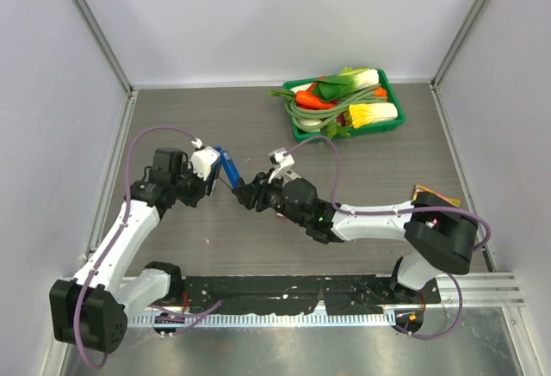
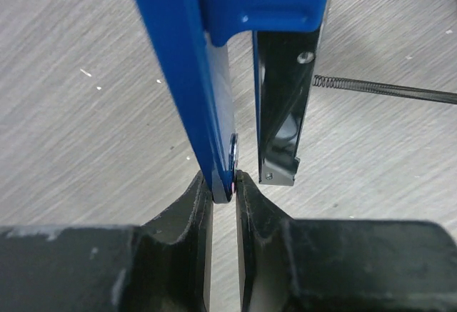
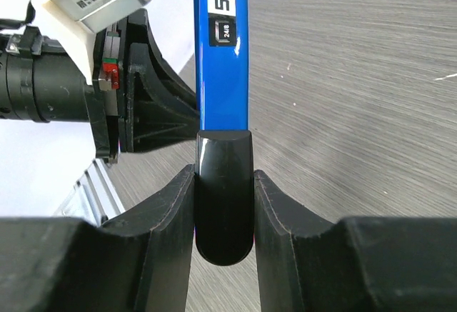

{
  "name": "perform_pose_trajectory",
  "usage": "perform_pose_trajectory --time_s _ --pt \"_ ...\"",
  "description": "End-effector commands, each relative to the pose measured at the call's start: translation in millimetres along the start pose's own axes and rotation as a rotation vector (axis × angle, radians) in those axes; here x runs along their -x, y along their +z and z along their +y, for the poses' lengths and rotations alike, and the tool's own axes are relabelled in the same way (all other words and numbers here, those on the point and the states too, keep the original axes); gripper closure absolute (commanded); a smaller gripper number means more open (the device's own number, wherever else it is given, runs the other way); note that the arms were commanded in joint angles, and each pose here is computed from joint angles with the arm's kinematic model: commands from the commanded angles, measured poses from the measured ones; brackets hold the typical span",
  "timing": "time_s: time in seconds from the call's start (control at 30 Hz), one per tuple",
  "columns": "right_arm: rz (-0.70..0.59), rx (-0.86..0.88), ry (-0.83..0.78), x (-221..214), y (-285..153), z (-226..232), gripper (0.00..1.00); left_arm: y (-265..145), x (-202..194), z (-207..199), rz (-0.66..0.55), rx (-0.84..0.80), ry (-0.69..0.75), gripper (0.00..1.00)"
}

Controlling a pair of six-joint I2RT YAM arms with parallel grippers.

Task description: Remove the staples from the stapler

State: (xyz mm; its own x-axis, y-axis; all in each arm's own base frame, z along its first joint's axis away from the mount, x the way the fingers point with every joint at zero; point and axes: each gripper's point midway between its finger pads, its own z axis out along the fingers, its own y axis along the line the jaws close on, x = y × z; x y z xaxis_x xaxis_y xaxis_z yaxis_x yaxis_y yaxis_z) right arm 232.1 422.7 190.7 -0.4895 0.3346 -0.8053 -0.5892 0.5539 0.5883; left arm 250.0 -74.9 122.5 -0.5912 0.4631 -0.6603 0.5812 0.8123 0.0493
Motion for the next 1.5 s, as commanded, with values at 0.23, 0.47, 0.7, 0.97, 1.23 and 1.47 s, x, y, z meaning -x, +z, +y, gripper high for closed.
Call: perform_pose_trajectory --time_s 0.23,0.47,0.7,0.97,1.23,1.47 --pt "0.024 -0.006 -0.246 27 -33 -19 0.99 7 15 51 -0.005 0.357 0.371 1.0" --pt "0.075 -0.036 -0.245 18 -54 -41 0.99 14 9 52 0.001 0.393 0.459 1.0" --pt "0.181 -0.083 -0.32 -3 -71 -62 0.99 12 10 58 -0.001 0.464 0.515 1.0" --pt "0.166 -0.08 -0.301 -4 -69 -63 0.99 13 9 52 0.021 0.446 0.525 1.0" --pt "0.13 -0.056 -0.304 11 -56 -49 0.99 7 9 33 0.068 0.345 0.465 1.0" --pt "0.011 -0.051 -0.287 60 -14 -18 0.99 -7 25 -28 0.065 0.01 0.256 0.65"
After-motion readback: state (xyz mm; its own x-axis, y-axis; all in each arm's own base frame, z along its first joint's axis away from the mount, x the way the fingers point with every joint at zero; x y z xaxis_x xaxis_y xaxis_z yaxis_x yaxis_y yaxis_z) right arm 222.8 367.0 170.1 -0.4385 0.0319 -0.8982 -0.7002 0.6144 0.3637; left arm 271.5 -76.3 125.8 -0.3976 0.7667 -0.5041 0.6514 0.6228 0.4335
